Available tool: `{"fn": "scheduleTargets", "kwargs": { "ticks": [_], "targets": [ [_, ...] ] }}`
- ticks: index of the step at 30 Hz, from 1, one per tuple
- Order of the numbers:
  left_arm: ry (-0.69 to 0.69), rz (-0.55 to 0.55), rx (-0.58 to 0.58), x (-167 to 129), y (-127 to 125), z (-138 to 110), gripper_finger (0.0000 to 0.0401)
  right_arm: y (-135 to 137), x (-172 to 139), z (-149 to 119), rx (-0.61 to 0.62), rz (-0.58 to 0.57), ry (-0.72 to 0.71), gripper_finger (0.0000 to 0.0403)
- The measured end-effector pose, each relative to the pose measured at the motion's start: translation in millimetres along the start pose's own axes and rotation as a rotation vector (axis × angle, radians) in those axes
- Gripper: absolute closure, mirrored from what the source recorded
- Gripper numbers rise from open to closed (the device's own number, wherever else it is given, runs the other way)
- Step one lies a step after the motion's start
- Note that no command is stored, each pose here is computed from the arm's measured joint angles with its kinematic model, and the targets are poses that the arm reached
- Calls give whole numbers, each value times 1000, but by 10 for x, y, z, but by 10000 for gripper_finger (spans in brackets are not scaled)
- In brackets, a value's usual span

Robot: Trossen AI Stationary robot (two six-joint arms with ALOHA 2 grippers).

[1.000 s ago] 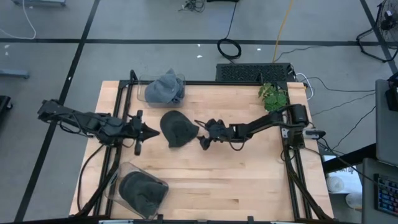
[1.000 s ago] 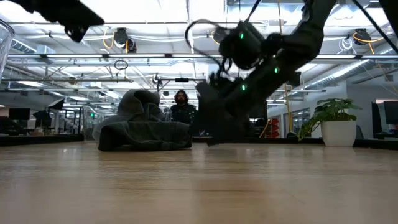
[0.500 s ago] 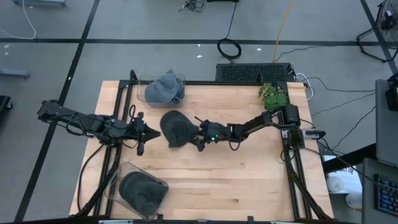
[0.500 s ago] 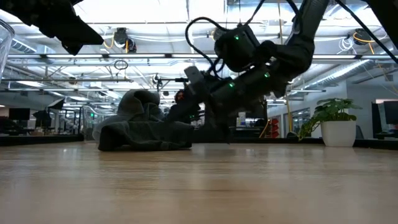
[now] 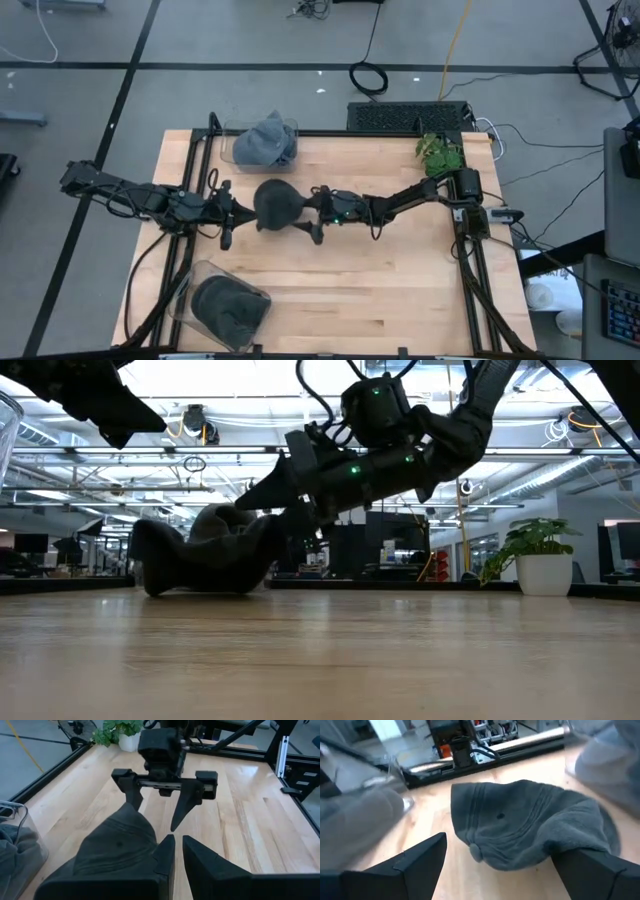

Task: Pick & Place hat
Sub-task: Put the black cap into the bottom transparent bin

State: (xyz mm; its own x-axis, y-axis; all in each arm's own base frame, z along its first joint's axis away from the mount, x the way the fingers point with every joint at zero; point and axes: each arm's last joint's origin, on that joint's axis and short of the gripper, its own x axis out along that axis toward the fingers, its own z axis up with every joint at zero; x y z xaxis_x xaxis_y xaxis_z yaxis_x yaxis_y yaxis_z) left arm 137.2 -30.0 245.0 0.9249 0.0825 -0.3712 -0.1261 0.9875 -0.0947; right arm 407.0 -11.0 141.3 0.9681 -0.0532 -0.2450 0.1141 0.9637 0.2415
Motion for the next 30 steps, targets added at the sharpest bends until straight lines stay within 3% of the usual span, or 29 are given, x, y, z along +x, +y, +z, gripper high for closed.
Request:
{"fn": "scheduleTargets", "kwargs": {
  "ticks": [8, 14, 17, 21, 25, 30],
  "targets": [
    [0, 0, 0, 0, 0, 0, 354, 106, -45, 75, -300, -29, -19, 67],
    [0, 0, 0, 0, 0, 1, 354, 265, -164, 241, -677, -322, 69, 67],
    [-1, 0, -1, 0, 0, 2, 354, 255, -212, 295, -785, -428, 130, 67],
    [-1, -1, -1, 0, -1, 2, 354, 237, -250, 371, -912, -712, 172, 67],
    [-2, -1, -1, 0, -1, 3, 354, 213, -311, 454, -910, -1000, 190, 67],
    [-2, -1, -1, 0, -1, 3, 354, 207, -348, 492, -824, -1030, 150, 67]
  ]
}}
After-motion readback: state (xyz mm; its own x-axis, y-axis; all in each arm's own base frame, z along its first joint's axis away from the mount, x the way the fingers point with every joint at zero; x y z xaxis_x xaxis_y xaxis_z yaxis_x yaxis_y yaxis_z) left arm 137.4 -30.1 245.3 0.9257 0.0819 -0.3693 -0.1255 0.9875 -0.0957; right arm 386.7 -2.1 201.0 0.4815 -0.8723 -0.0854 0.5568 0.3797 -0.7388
